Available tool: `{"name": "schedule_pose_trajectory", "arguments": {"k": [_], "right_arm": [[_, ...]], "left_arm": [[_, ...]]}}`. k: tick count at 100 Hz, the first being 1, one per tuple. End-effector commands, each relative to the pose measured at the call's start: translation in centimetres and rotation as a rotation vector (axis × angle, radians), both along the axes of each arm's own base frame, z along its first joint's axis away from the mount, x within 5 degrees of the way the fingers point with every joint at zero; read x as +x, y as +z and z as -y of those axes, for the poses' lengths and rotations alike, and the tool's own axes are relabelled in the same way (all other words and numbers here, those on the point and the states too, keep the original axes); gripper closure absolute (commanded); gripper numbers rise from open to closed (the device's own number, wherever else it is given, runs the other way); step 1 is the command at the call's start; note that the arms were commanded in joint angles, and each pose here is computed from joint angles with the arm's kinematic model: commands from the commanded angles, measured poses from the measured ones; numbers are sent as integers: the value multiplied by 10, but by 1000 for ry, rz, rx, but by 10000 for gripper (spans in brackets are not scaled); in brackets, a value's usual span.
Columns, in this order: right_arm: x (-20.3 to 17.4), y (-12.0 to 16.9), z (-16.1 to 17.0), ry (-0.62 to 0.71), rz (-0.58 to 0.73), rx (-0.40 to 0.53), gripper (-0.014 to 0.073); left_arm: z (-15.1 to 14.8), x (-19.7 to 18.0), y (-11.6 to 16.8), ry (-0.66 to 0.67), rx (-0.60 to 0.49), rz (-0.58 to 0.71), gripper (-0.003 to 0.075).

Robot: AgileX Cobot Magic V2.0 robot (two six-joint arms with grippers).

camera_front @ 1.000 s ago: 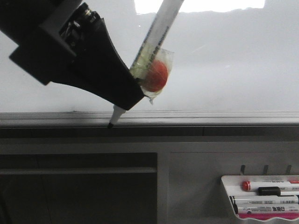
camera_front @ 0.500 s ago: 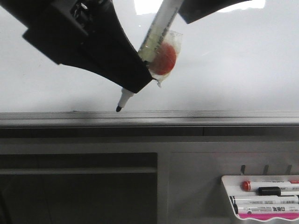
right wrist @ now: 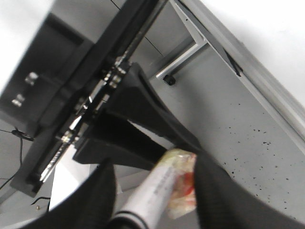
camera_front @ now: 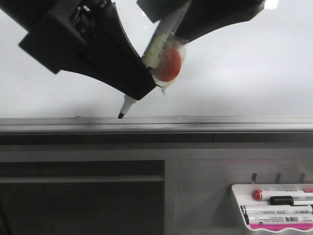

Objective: Write number 2 on whiteboard

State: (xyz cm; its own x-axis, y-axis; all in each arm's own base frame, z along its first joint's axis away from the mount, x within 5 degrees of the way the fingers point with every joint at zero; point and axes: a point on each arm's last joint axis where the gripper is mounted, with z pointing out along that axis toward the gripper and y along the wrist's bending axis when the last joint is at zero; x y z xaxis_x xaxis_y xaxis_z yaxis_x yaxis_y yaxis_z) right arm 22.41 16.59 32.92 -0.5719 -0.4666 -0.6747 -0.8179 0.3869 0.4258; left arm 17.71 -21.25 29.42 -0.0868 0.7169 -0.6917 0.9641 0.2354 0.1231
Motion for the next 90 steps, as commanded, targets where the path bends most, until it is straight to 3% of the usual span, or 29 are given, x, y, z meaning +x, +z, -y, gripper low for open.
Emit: {"name": "schedule_pose_trajectory", "arguments": {"k": [1, 17, 33, 40, 55, 62, 90], "right_arm": [[-3, 19, -3, 8, 53, 69, 413], [-3, 19, -3, 9, 68, 69, 669], [-1, 19, -3, -8, 82, 71, 660], [2, 20, -3, -31, 98, 74, 659], [0, 27, 1, -65, 149, 83, 648], [-4, 32, 5, -86, 198, 75, 648], [-29, 38, 32, -303, 393, 106, 648]], "left_arm": [[1, -1, 21, 22, -80, 54, 741], [1, -1, 21, 25, -82, 57, 740], [1, 0, 25, 23, -89, 60, 697], [2, 2, 32, 29, -107, 74, 592], [-7, 9, 50, 88, -181, 79, 232], [-18, 13, 59, 140, -228, 73, 153], [-74, 14, 104, 384, -494, 83, 209]]}}
